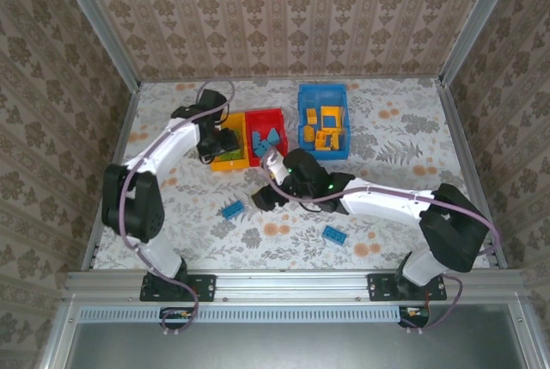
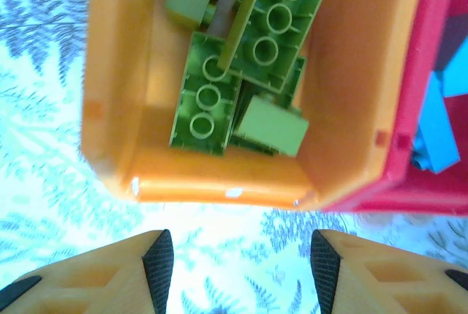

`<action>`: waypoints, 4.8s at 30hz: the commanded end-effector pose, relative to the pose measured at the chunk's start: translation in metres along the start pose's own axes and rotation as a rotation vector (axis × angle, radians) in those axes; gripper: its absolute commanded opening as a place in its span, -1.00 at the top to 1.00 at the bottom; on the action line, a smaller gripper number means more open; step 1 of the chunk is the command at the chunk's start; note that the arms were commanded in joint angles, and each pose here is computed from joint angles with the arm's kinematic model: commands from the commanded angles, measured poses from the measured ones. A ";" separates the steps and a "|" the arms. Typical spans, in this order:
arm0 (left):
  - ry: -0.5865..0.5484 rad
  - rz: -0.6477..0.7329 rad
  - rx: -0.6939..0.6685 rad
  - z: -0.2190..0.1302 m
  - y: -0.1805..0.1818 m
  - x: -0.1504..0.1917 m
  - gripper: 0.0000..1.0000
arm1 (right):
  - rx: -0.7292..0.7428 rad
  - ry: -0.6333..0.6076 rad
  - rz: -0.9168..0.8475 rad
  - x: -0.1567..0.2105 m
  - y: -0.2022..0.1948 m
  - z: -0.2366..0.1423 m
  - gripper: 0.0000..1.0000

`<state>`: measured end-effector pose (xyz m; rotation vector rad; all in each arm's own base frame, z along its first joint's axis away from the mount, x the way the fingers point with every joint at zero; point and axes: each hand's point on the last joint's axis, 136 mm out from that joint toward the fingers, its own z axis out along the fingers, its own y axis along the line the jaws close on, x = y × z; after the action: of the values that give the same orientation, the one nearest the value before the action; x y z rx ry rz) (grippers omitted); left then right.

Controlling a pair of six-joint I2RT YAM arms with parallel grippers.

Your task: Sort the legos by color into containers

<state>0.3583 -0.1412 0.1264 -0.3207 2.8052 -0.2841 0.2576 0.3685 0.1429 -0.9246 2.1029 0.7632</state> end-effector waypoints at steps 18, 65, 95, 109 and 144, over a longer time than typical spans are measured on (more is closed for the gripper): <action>-0.120 -0.075 0.137 -0.119 0.078 0.136 -0.22 | 0.175 0.269 -0.324 0.060 0.004 0.122 -0.76; -0.197 0.226 0.469 -0.109 -0.052 0.076 -0.20 | 0.425 -0.017 0.517 -0.097 -0.178 0.071 0.56; -0.053 0.526 0.500 -0.068 -0.075 0.126 -0.30 | 0.453 -0.120 0.182 -0.056 -0.124 -0.045 -0.29; 0.071 0.800 0.582 -0.047 -0.084 0.199 -0.33 | 0.559 0.445 0.393 0.163 -0.057 -0.157 -0.56; 0.035 0.706 0.579 -0.062 -0.078 0.202 -0.33 | 0.615 0.690 0.556 0.225 -0.087 -0.114 0.29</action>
<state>0.1646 -0.2543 0.1402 0.8028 2.5264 -0.8733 0.1836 0.1521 0.0194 -0.2956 2.9560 -0.0627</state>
